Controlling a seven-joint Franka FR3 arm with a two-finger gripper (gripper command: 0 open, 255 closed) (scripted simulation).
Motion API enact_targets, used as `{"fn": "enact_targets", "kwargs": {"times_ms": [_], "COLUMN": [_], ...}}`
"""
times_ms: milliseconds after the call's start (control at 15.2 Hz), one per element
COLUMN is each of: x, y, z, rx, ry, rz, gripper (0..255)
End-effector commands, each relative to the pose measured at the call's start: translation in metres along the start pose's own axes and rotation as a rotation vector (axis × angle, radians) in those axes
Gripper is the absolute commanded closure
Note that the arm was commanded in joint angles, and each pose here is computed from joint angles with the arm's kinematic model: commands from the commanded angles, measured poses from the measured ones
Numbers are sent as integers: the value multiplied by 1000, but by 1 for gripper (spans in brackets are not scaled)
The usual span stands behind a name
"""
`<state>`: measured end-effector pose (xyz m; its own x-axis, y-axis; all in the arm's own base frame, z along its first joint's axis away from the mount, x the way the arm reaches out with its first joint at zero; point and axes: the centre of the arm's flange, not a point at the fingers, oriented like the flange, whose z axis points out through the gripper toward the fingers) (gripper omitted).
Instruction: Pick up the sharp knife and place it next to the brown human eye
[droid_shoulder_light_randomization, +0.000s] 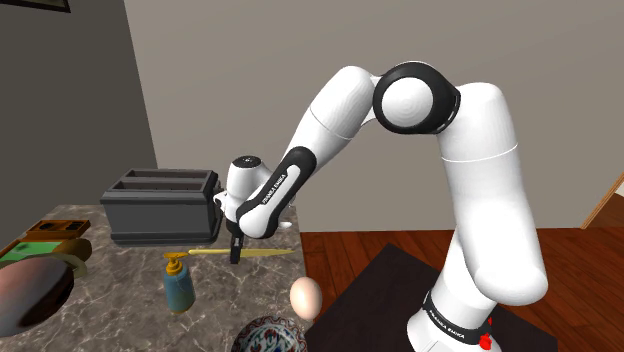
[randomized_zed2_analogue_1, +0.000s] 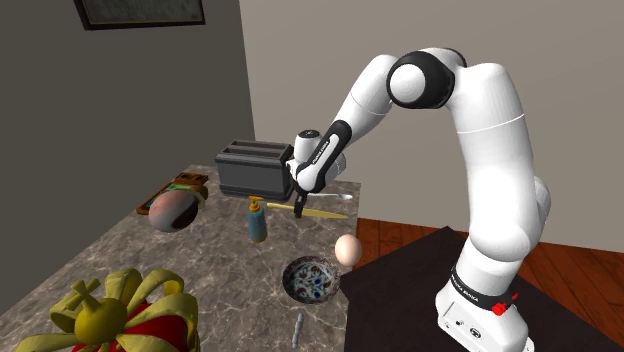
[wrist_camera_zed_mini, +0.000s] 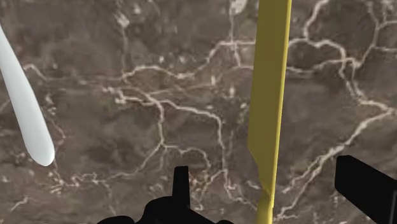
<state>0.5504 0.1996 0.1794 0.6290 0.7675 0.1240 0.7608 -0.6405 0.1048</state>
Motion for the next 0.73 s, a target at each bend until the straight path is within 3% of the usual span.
{"fn": "enact_targets", "kwargs": {"times_ms": [0,594,660], "x": [0,0,0], "y": [0,0,0], "z": [0,0,0], "rx": [0,0,0], "ry": [0,0,0], "rz": [0,0,0], "gripper": [255,255,0]}}
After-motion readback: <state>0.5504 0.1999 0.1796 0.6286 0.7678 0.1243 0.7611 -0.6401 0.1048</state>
